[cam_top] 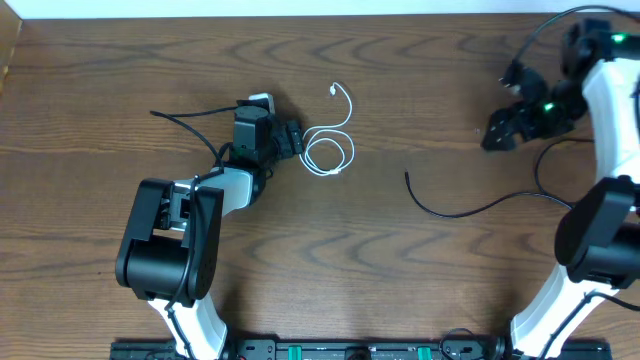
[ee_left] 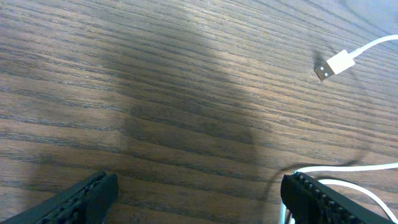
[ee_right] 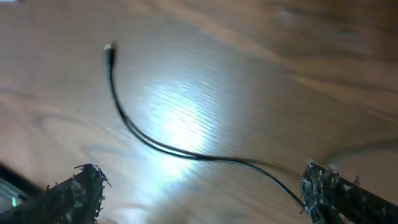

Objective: Untangle cables
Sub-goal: 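Move the right gripper left toward the cables near the left gripper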

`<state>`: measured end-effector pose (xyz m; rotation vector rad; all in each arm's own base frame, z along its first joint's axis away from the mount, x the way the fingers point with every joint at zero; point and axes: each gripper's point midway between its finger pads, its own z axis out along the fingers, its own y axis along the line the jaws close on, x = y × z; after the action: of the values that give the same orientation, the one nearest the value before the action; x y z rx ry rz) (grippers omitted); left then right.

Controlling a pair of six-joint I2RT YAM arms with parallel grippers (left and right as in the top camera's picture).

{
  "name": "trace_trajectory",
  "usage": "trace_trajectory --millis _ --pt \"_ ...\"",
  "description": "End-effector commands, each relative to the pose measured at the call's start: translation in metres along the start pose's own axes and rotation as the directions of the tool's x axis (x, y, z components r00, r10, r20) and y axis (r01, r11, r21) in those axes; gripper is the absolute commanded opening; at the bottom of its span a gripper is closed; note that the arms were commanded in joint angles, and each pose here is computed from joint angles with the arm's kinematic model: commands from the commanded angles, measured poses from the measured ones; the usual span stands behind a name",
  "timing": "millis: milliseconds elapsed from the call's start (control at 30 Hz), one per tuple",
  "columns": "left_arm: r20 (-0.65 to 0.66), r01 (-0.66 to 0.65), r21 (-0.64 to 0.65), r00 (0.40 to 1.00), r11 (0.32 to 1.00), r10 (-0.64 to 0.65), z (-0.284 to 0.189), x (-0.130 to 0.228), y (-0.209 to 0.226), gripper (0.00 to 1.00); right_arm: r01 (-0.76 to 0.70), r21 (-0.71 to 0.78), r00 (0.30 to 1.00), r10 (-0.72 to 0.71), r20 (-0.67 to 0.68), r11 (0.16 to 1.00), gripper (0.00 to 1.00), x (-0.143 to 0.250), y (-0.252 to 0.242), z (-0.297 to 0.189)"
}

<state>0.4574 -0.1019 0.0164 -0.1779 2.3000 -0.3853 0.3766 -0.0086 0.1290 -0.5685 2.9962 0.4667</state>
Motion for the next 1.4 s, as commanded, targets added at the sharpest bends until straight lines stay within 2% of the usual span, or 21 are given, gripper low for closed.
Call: trace_trajectory --millis 0,300,367,400,533,600,700,800,900,967,1100,1367 --pt "-0.028 0.003 0.004 1.0 1.0 -0.003 0.001 0.007 0.002 0.9 0.175 -0.116 0.983 -0.181 -0.035 0.978 0.99 0.001 0.044 0.028" --pt "-0.028 0.003 0.004 1.0 1.0 -0.003 0.001 0.007 0.002 0.9 0.371 -0.147 0.908 -0.391 -0.149 0.917 0.99 0.009 0.11 0.089" --pt "-0.028 0.003 0.004 1.0 1.0 -0.003 0.001 0.007 0.001 0.9 0.38 -0.105 0.9 -0.393 -0.186 0.919 0.97 0.011 0.114 0.101" --pt "-0.028 0.003 0.004 1.0 1.0 -0.003 0.001 0.007 0.002 0.9 0.384 -0.054 0.896 -0.387 -0.218 0.922 0.93 0.012 0.114 0.112" --pt "-0.028 0.003 0.004 1.0 1.0 -0.003 0.001 0.007 0.002 0.9 0.442 0.008 0.856 -0.419 -0.302 0.897 0.95 0.027 0.123 0.136" --pt "-0.028 0.003 0.004 1.0 1.0 -0.003 0.001 0.007 0.001 0.89 0.448 0.074 0.858 -0.404 -0.317 0.891 0.94 0.026 0.122 0.145" --pt "-0.028 0.003 0.004 1.0 1.0 -0.003 0.001 0.007 0.002 0.89 0.401 0.201 0.893 -0.332 -0.304 0.894 0.92 0.017 0.115 0.15" --pt "-0.028 0.003 0.004 1.0 1.0 -0.003 0.001 0.007 0.002 0.9 0.289 0.308 0.946 -0.22 -0.238 0.906 0.88 0.004 0.109 0.15" --pt "-0.028 0.003 0.004 1.0 1.0 -0.003 0.001 0.007 0.002 0.9 0.165 0.328 0.979 -0.113 -0.172 0.93 0.88 -0.002 0.11 0.152" --pt "-0.028 0.003 0.004 1.0 1.0 -0.003 0.001 0.007 0.001 0.88 0.097 0.321 0.989 -0.055 -0.139 0.942 0.83 -0.005 0.113 0.154" --pt "-0.028 0.003 0.004 1.0 1.0 -0.003 0.001 0.007 0.002 0.9 0.044 0.273 0.993 -0.013 -0.115 0.961 0.75 -0.006 0.124 0.158" --pt "-0.028 0.003 0.004 1.0 1.0 -0.003 0.001 0.007 0.002 0.89 -0.067 0.3 0.995 0.087 -0.054 0.951 0.58 -0.013 0.123 0.159"
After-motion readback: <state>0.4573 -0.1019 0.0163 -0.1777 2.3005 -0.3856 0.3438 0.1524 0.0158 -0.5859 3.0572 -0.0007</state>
